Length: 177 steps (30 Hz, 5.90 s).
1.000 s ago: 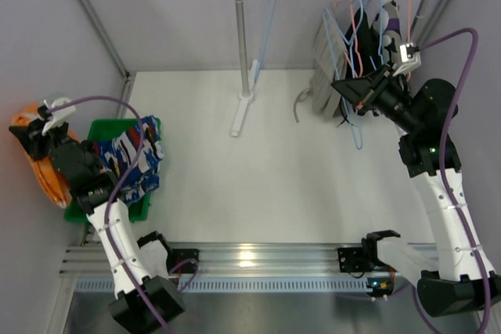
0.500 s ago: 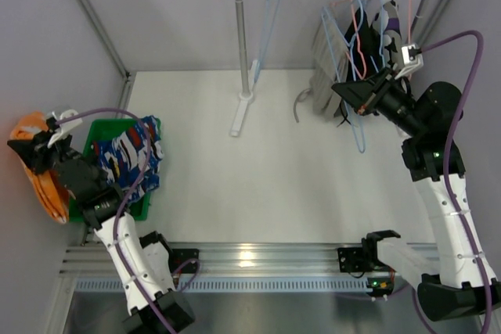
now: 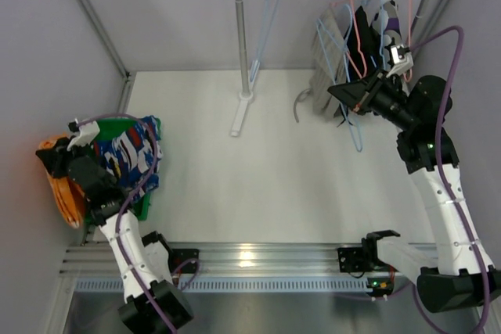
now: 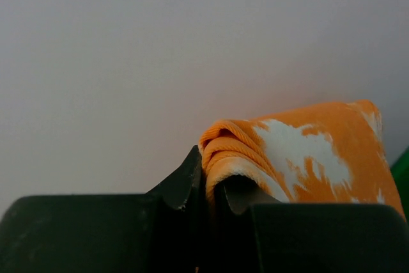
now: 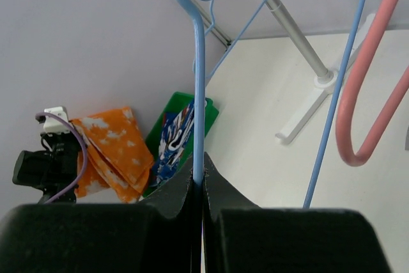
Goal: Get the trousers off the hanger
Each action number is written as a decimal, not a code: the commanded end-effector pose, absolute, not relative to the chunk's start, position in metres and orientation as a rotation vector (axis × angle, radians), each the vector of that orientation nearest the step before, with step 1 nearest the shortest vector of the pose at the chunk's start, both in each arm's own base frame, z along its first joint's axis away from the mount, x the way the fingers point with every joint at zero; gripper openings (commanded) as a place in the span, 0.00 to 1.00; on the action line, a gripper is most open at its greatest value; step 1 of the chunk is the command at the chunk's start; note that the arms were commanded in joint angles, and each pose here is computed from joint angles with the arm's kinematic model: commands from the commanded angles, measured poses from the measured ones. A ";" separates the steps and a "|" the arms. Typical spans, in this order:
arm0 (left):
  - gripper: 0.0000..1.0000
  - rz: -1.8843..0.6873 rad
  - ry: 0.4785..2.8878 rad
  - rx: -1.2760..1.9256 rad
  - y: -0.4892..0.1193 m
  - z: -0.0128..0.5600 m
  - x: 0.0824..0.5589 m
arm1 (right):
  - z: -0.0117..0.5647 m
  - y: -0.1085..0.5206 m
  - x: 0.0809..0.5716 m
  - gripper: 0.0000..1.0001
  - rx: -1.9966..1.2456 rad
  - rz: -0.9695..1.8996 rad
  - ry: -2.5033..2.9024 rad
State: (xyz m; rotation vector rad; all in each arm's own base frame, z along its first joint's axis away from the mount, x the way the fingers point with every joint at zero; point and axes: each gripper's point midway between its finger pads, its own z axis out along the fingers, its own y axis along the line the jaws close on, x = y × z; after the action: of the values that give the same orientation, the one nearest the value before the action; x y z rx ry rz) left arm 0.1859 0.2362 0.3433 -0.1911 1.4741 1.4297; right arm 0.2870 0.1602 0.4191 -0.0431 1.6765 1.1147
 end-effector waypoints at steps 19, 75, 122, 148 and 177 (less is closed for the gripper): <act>0.64 0.677 1.807 -0.034 0.169 0.248 0.431 | 0.438 0.155 0.297 0.00 -0.114 1.023 1.656; 0.99 -0.299 1.860 -0.100 -0.004 0.375 0.276 | 0.530 0.239 0.453 0.00 0.114 0.758 1.499; 0.99 -0.256 1.846 -0.124 0.005 0.357 0.279 | 0.501 0.274 0.497 0.00 0.114 0.868 1.497; 0.99 -0.271 1.728 -0.056 -0.005 0.396 0.273 | 0.562 0.204 0.306 0.79 -0.127 0.885 1.408; 0.99 -0.269 1.722 -0.089 -0.006 0.390 0.261 | 0.539 0.073 0.394 0.73 0.170 0.614 1.583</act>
State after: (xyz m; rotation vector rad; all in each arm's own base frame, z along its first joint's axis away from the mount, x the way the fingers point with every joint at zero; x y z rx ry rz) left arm 0.2594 -0.0068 0.3800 -0.0893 1.7710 -0.2765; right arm 0.4055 0.0758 0.5105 0.1819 1.6486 0.6007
